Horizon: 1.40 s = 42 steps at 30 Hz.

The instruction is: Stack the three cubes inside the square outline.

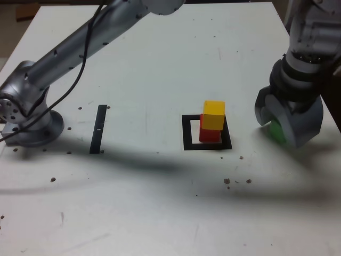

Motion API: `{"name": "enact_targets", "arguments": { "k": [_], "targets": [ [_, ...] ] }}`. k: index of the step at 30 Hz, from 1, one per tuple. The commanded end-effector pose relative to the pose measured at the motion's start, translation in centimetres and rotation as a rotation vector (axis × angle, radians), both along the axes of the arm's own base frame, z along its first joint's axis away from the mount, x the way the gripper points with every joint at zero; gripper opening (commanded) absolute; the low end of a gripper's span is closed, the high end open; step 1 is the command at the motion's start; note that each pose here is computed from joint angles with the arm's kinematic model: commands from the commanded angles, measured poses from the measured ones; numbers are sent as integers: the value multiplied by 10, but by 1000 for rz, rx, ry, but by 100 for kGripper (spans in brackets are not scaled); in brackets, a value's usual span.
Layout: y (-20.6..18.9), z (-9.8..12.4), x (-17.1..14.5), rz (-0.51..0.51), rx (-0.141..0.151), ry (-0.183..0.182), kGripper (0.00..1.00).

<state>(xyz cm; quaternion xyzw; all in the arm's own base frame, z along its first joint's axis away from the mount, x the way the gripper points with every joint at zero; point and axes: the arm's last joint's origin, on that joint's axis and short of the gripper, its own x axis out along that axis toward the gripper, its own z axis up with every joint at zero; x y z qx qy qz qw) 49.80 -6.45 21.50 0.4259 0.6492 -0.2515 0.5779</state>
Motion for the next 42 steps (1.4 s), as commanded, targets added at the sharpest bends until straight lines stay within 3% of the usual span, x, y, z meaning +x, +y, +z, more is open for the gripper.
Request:
{"name": "enact_targets", "arguments": {
  "k": [1, 20, 26, 32, 36, 42],
  "targets": [
    [-1, -1, 1, -3, -2, 0, 33],
    [-1, 5, -3, 18, -8, -8, 33],
    [4, 43, -26, 120, 2, -65, 33],
    [9, 83, -57, 240, -8, -122, 33],
    [12, 100, -75, 315, -8, -130, 33],
    [16, 119, -100, 439, 6, -113, 33]
  ]
}}
